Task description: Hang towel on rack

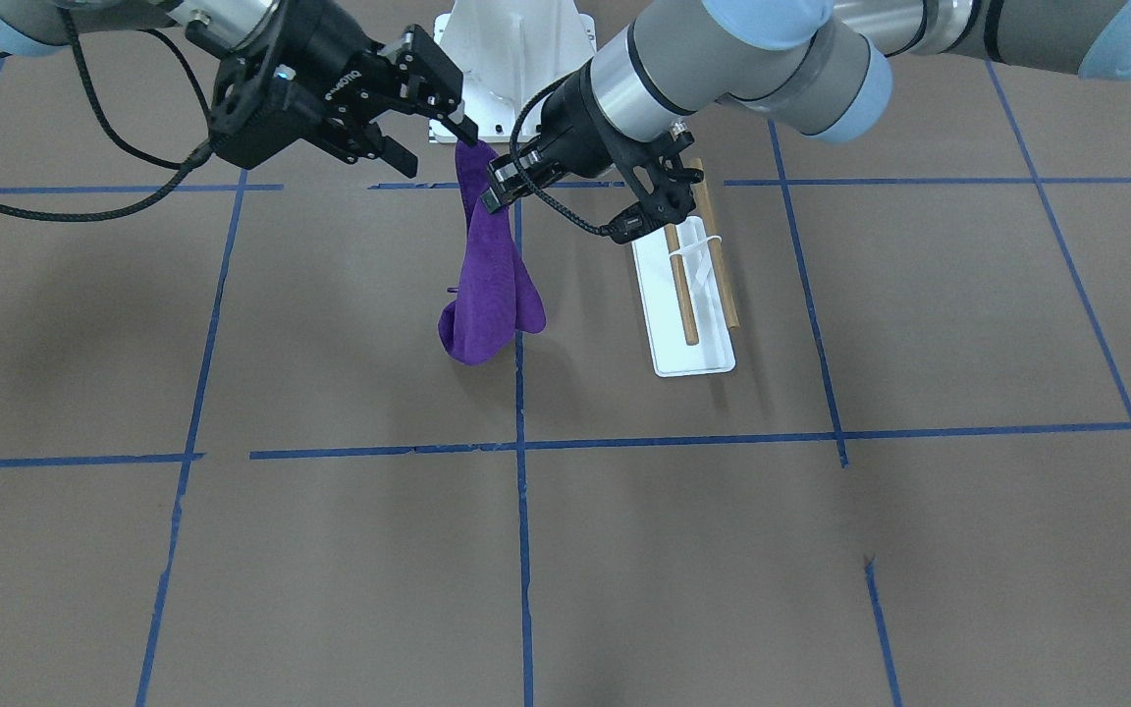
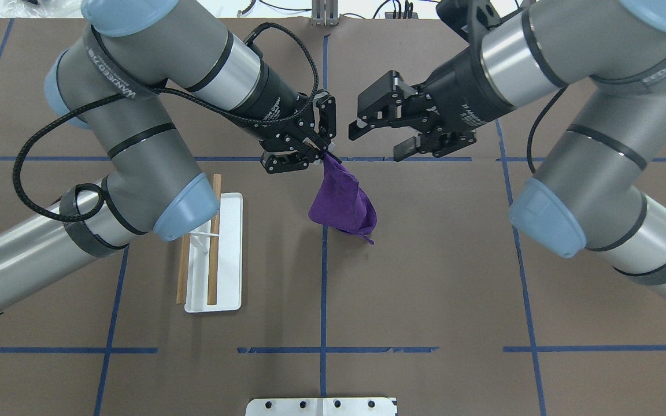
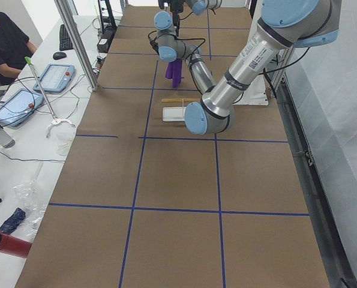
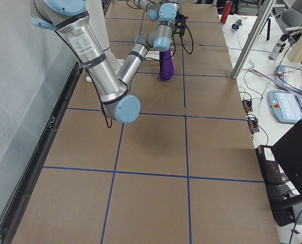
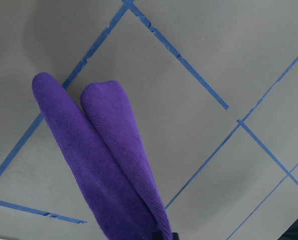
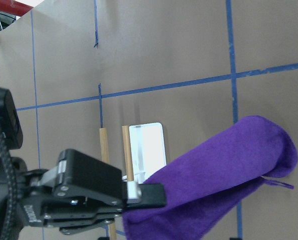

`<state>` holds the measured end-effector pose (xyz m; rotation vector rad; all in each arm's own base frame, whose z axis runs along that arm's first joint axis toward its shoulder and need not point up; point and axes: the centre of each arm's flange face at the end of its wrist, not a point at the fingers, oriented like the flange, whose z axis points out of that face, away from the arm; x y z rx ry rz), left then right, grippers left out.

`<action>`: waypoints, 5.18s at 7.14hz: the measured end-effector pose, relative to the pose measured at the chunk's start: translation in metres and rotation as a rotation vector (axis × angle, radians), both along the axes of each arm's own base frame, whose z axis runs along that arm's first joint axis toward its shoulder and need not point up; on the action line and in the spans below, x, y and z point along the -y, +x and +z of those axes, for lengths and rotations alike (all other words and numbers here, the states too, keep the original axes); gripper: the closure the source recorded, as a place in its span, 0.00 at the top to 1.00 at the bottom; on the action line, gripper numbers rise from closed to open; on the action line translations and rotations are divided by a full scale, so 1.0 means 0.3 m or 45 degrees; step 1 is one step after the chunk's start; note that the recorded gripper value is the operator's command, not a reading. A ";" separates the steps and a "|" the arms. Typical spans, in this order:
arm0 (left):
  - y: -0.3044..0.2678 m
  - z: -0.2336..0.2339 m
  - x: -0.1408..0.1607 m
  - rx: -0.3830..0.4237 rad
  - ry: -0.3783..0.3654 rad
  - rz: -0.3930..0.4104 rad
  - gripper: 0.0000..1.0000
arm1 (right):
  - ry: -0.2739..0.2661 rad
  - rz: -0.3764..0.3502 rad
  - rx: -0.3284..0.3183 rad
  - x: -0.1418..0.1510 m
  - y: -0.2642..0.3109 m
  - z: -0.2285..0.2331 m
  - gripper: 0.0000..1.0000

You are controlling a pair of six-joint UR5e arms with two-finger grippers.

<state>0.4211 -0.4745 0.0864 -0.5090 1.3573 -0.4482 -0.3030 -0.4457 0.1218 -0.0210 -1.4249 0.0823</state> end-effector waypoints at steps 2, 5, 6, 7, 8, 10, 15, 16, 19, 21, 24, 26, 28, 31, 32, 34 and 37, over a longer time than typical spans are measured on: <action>-0.120 0.157 -0.078 -0.008 0.271 0.042 0.00 | -0.037 0.031 -0.028 0.032 0.123 0.100 1.00; -0.348 0.413 -0.046 0.007 0.662 0.134 0.00 | -0.043 0.054 -0.078 0.060 0.175 0.212 1.00; -0.402 0.509 -0.038 0.030 0.737 0.148 0.00 | -0.046 0.058 -0.085 0.063 0.174 0.224 1.00; -0.443 0.602 -0.036 0.058 0.791 0.162 0.00 | -0.047 0.061 -0.093 0.069 0.172 0.238 1.00; -0.480 0.700 -0.039 0.089 0.835 0.179 0.00 | -0.041 0.060 -0.101 0.073 0.169 0.251 1.00; -0.525 0.849 -0.044 0.136 0.873 0.210 0.00 | -0.031 0.058 -0.110 0.077 0.170 0.268 1.00; -0.510 0.987 -0.006 0.193 0.813 0.238 0.96 | -0.032 0.071 -0.135 0.088 0.210 0.329 1.00; -0.499 1.017 0.004 0.211 0.797 0.240 1.00 | -0.031 0.076 -0.140 0.092 0.221 0.340 1.00; -0.515 1.101 0.009 0.317 0.802 0.192 1.00 | -0.028 0.111 -0.189 0.117 0.295 0.449 1.00; -0.628 1.150 0.061 0.363 0.913 0.159 1.00 | -0.010 0.144 -0.286 0.172 0.401 0.650 1.00; -1.064 1.426 0.160 0.531 1.204 0.130 1.00 | 0.119 0.088 -0.561 0.192 0.695 1.183 1.00; -1.295 1.572 0.196 0.646 1.283 0.109 1.00 | 0.169 -0.015 -0.761 0.211 0.926 1.477 1.00; -1.469 1.647 0.207 0.777 1.247 0.124 1.00 | 0.189 -0.117 -0.900 0.198 1.106 1.619 1.00; -1.598 1.653 0.226 0.817 1.051 0.202 1.00 | 0.227 -0.158 -0.919 0.202 1.188 1.650 1.00; -1.604 1.661 0.219 0.817 1.026 0.207 1.00 | 0.245 -0.145 -0.922 0.209 1.201 1.628 1.00; -1.607 1.705 0.138 0.808 0.998 0.213 1.00 | 0.258 -0.124 -0.934 0.218 1.213 1.601 1.00; -1.566 1.618 0.024 0.783 1.085 0.206 1.00 | 0.236 -0.135 -0.938 0.216 1.214 1.640 1.00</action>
